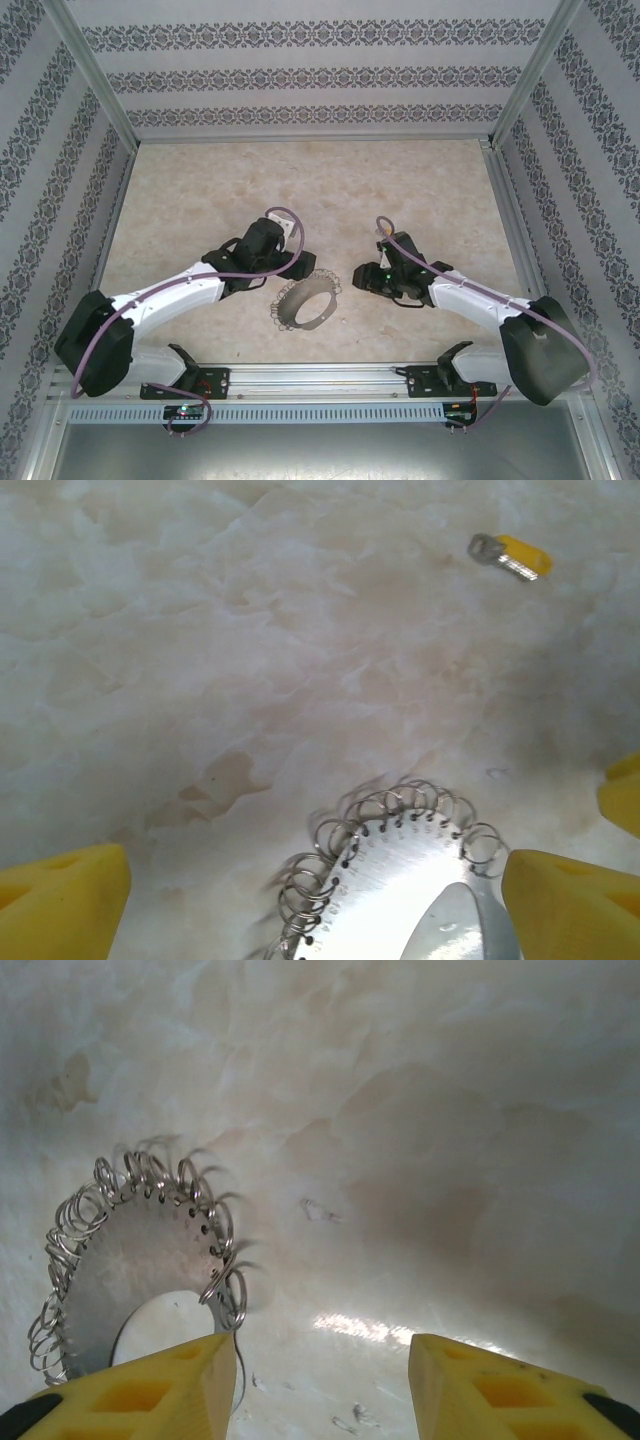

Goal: Put the keys on the keyring

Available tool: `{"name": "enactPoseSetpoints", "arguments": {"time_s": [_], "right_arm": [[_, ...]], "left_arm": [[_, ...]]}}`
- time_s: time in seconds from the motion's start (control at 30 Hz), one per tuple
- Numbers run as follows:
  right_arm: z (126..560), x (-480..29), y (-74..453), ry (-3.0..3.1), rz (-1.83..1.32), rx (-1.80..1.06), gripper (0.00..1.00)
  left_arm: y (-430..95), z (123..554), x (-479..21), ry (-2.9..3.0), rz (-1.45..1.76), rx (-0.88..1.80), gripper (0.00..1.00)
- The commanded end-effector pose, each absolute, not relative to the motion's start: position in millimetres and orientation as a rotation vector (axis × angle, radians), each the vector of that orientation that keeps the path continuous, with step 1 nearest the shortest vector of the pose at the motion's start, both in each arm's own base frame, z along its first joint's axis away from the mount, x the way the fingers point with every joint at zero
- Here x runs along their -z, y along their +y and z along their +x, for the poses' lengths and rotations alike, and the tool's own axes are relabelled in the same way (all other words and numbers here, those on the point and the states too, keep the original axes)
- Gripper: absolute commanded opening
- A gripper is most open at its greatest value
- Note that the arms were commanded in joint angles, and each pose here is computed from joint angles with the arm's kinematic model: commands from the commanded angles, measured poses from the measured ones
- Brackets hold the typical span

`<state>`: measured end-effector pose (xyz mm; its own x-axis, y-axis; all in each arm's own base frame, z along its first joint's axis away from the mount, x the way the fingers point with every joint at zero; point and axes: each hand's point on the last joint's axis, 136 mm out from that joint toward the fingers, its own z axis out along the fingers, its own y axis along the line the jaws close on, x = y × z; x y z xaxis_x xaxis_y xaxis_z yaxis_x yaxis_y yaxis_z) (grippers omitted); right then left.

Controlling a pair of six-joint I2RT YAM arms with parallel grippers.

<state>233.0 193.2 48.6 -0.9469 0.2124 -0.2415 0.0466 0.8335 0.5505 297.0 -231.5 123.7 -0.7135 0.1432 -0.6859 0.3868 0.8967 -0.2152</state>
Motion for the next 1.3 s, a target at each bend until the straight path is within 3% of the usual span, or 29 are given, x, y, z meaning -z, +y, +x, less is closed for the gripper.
{"name": "enactPoseSetpoints", "arguments": {"time_s": [0.0,0.23,0.83,1.27], "right_arm": [[232.2,-48.3,209.0,2.721,0.197,-0.831,0.45],[238.3,-43.3,225.2,2.733,0.125,-0.781,0.36],[258.7,-39.2,251.0,2.744,0.060,-0.792,0.31],[271.0,-40.5,287.6,2.764,-0.012,-0.875,0.20]], "left_arm": [[-234.4,315.7,-139.0,2.290,0.330,0.399,0.97],[-234.5,328.5,-144.5,2.262,0.347,0.335,0.99],[-210.9,334.0,-154.8,2.227,0.269,0.302,1.00],[-207.4,338.2,-161.0,2.204,0.240,0.325,1.00]]}}
